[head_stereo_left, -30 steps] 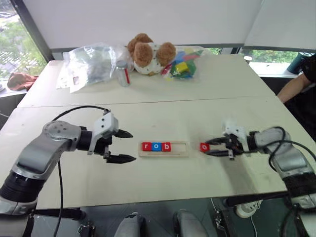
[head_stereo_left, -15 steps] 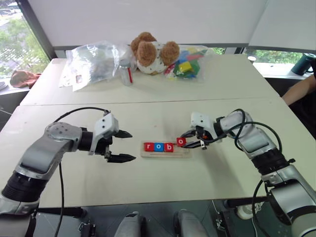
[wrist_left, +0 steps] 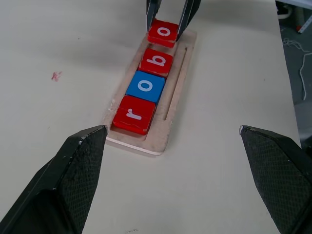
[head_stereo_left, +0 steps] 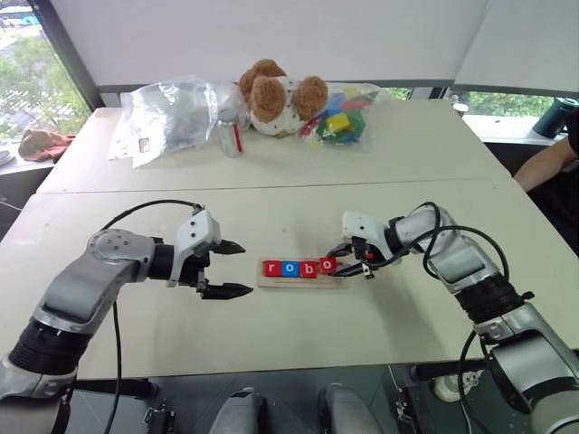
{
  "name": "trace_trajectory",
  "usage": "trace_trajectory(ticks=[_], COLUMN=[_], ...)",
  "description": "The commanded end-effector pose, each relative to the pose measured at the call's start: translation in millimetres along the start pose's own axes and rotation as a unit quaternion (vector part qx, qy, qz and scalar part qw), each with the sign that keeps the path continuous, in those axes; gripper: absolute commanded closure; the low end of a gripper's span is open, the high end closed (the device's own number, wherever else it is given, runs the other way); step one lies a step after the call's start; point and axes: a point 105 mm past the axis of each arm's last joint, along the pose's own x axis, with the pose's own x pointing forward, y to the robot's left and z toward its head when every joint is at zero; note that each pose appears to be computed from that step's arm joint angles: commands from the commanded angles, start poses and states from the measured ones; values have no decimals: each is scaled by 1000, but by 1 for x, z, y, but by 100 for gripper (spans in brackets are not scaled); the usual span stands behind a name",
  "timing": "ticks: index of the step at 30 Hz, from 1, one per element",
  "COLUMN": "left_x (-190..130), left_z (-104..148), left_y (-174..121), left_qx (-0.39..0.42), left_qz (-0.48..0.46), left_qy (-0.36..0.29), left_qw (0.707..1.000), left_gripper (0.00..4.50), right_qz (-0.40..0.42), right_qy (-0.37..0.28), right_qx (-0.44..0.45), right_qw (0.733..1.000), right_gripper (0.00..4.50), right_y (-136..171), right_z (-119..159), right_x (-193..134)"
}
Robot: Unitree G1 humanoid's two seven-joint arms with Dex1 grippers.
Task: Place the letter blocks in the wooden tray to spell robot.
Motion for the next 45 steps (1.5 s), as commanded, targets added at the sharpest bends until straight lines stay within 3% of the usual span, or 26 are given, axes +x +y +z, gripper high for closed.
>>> trace_trajectory(ticks=[1,16,22,23,30,45], left_x=[-3,-1,0,0,0,3], left_z=[9,10,10,10,11,13], left_y=[4,5,5,5,6,7], left_qx=[11,13,13,13,13,16], left_qz=[7,9,10,10,11,8], left_qy=[-12,-15,-15,-15,-18,-20], left_qw=[1000,1000,1000,1000,1000,1000], left_gripper=[0,0,0,0,0,0], right_qz=[-4,-1,-11,-16,-51,-59], right_qy=[-8,-20,-25,-28,-42,3], right_qx=[-16,-17,-17,-16,-18,-48], right_qw=[1000,1000,999,999,998,997], right_gripper=[340,340,41,7,7,7], right_y=[0,5,3,1,-7,-8], right_z=[10,17,21,23,34,15], right_x=[1,10,8,6,-10,-1])
